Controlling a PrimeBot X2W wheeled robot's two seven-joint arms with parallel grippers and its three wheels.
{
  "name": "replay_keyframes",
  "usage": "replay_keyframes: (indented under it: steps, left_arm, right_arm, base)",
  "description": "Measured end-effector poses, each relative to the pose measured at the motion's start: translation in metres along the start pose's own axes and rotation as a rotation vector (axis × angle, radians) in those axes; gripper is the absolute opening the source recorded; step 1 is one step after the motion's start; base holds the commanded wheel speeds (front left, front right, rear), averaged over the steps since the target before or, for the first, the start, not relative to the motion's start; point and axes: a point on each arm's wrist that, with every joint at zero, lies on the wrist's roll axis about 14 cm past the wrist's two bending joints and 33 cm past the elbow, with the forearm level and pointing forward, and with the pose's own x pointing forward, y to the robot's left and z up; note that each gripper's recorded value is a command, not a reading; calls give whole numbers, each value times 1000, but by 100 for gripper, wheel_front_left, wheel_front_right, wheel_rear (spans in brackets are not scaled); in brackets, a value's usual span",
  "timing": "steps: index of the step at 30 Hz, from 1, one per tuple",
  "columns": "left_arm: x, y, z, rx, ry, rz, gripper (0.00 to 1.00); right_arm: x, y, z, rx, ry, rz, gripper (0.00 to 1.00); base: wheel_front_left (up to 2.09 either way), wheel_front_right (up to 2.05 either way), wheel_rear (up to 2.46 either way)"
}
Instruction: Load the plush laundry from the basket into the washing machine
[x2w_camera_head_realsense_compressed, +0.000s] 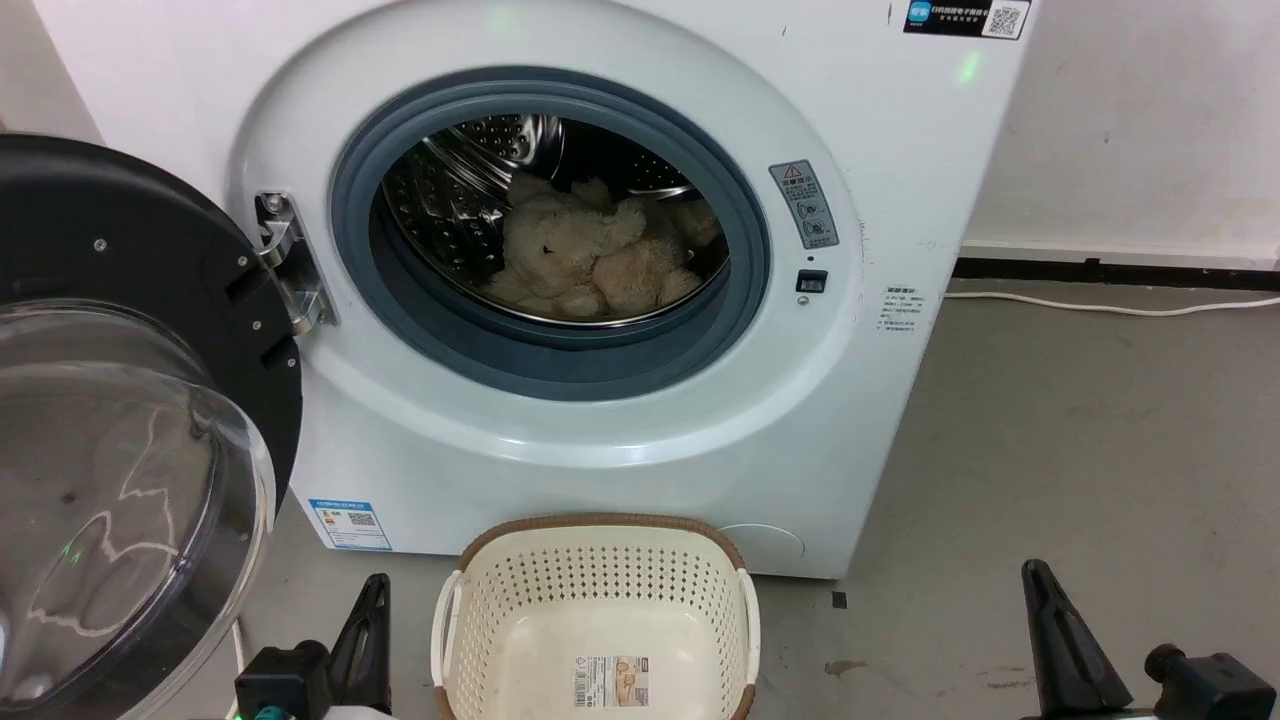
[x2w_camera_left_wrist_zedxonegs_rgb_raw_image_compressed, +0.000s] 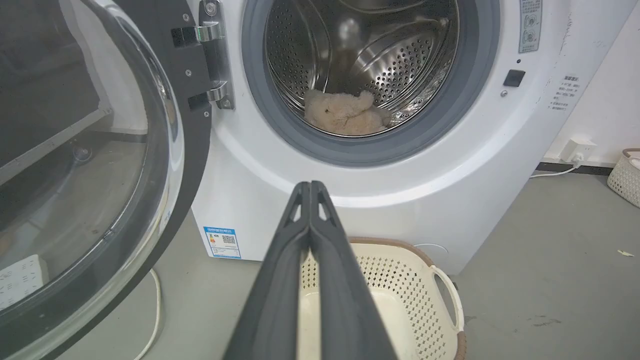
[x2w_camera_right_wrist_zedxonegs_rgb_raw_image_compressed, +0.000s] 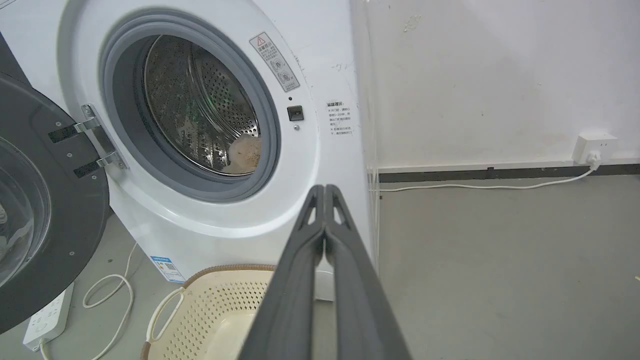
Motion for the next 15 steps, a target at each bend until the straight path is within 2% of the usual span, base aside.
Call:
replay_keyframes:
  steps: [15]
  left_arm:
    - [3, -2, 3, 9, 7, 1, 0]
  right_arm:
    - [4, 2, -3, -29, 29, 9, 0]
  base:
    - [0, 0, 0]
